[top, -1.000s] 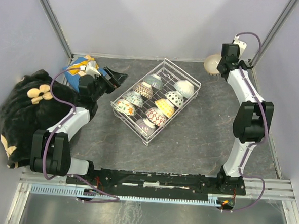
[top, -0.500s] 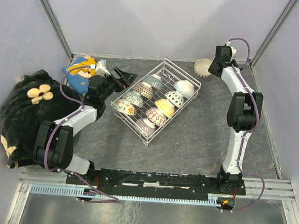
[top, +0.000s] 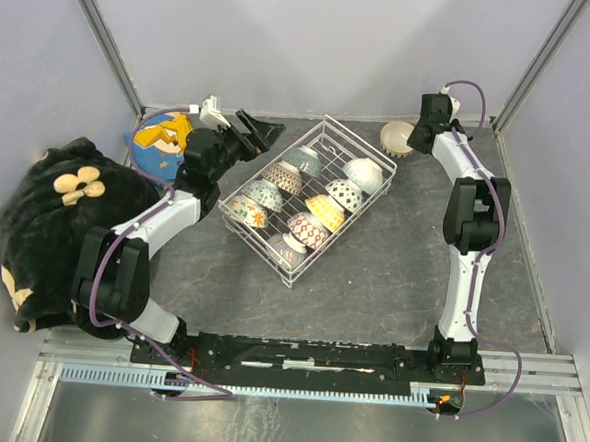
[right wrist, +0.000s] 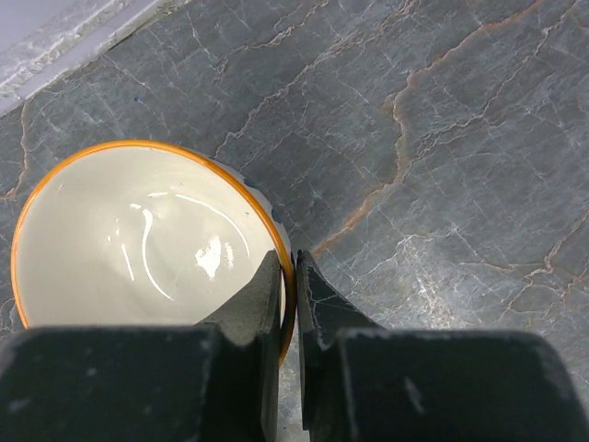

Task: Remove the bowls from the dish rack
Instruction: Place the bowl at the center of the board.

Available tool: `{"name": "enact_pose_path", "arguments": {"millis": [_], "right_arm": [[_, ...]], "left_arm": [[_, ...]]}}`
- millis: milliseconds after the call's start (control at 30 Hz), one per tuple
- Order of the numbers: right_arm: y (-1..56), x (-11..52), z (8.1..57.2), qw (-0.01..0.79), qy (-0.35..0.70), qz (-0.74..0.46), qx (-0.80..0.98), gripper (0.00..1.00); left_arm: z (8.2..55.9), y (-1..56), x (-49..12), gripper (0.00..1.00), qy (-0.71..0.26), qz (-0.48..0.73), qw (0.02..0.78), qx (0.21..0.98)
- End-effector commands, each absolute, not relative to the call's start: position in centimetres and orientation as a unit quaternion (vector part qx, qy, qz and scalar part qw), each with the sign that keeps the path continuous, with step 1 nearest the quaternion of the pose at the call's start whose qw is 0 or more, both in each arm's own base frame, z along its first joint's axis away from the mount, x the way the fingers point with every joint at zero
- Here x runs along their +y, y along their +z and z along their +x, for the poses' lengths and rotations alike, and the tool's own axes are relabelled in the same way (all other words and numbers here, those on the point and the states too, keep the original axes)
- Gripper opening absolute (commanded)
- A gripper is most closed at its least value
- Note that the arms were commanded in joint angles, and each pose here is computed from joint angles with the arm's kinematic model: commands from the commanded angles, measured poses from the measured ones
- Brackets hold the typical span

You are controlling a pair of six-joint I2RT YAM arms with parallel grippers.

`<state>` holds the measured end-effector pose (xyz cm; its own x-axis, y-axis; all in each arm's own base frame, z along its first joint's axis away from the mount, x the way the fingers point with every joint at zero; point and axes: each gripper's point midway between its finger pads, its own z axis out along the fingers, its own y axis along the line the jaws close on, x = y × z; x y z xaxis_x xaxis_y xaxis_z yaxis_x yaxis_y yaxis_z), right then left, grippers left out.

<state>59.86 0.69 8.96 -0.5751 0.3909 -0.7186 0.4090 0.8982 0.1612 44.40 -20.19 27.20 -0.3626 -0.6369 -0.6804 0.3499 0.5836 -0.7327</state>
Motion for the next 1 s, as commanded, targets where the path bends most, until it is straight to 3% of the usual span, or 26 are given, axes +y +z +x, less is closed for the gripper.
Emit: {"name": "enact_pose_path", "arguments": {"millis": [0, 900, 967], "right_arm": [[12.7, 0.9, 62.1, 0.458, 0.011, 0.229, 0.859, 0.01], [9.0, 0.9, 63.9, 0.44, 0.006, 0.236, 0.866, 0.01], [8.9, 1.0, 64.1, 0.438, 0.008, 0.237, 0.867, 0.07]], "left_arm": [[45.7, 29.8, -19.8, 0.99, -0.425, -0.1, 0.582, 0.686], [47.5, 29.9, -20.7, 1.0, -0.432, -0.096, 0.573, 0.69], [47.6, 29.9, -20.7, 1.0, -0.433, -0.097, 0.571, 0.69]]}}
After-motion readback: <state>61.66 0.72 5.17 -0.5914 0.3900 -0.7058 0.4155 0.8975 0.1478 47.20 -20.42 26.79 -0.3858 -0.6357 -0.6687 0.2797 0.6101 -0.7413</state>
